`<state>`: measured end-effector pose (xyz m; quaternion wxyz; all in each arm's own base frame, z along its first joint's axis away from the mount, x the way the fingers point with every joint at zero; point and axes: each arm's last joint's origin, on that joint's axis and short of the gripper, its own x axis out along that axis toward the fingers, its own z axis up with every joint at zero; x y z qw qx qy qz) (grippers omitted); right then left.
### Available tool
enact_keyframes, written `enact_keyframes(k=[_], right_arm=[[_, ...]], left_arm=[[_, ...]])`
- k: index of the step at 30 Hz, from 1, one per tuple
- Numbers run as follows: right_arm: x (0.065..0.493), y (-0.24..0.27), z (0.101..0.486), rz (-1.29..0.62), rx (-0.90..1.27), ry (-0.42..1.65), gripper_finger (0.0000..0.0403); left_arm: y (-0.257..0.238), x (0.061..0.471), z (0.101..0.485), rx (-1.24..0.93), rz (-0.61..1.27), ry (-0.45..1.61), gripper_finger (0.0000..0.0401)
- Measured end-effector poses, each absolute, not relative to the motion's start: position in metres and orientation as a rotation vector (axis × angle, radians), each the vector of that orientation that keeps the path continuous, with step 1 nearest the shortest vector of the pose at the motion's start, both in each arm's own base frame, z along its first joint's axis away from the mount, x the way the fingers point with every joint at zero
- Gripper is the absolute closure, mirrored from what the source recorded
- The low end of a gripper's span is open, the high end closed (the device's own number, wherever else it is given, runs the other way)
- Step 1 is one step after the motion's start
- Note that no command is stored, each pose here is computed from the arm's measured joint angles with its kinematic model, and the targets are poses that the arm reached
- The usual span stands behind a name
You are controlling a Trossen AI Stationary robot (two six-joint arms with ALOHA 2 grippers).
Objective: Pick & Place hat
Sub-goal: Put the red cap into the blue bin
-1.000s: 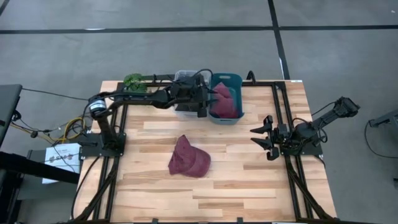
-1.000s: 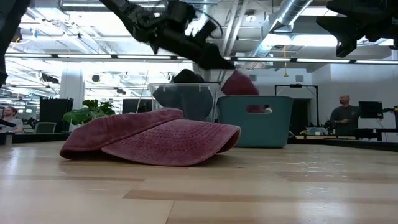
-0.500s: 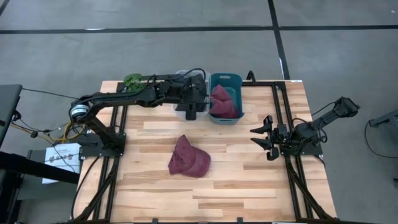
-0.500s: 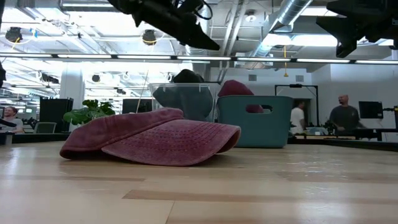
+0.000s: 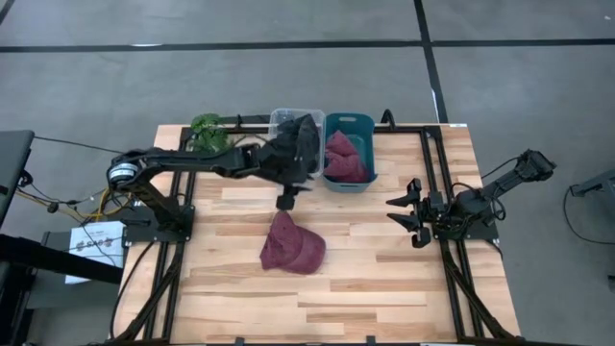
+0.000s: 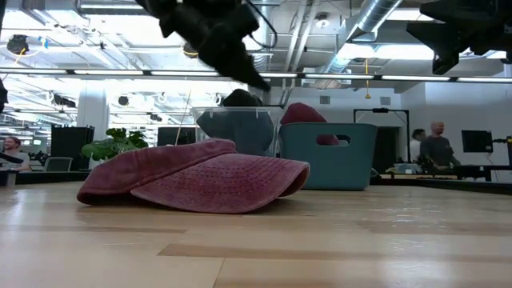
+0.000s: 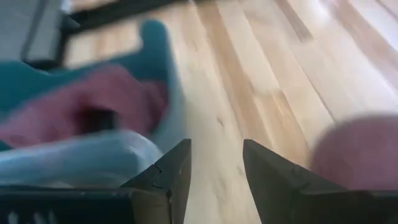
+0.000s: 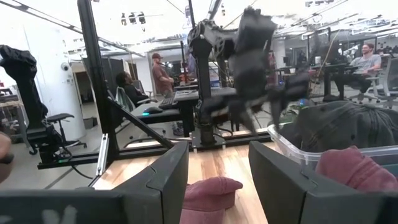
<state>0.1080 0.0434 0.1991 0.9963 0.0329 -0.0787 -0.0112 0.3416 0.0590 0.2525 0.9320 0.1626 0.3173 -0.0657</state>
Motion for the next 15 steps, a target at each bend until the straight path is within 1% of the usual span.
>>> enact_keyframes(k=[4, 6, 11, 15], right_arm=[[0.108, 0.043, 0.199, -0.022, 0.066, -0.158, 0.0242], [0.108, 0.043, 0.199, -0.021, 0.065, -0.157, 0.0242], [0.108, 0.044, 0.199, -0.021, 0.063, -0.151, 0.0242], [0.108, 0.044, 0.198, -0.02, 0.074, -0.146, 0.0242]], left_arm=[[0.055, 0.326, 0.224, 0.293, -0.151, 0.736, 0.0258], [0.055, 0.316, 0.214, 0.256, -0.133, 0.747, 0.0258], [0.047, 0.281, 0.206, 0.174, -0.117, 0.645, 0.0257], [0.038, 0.25, 0.213, 0.093, -0.083, 0.489, 0.0258]])
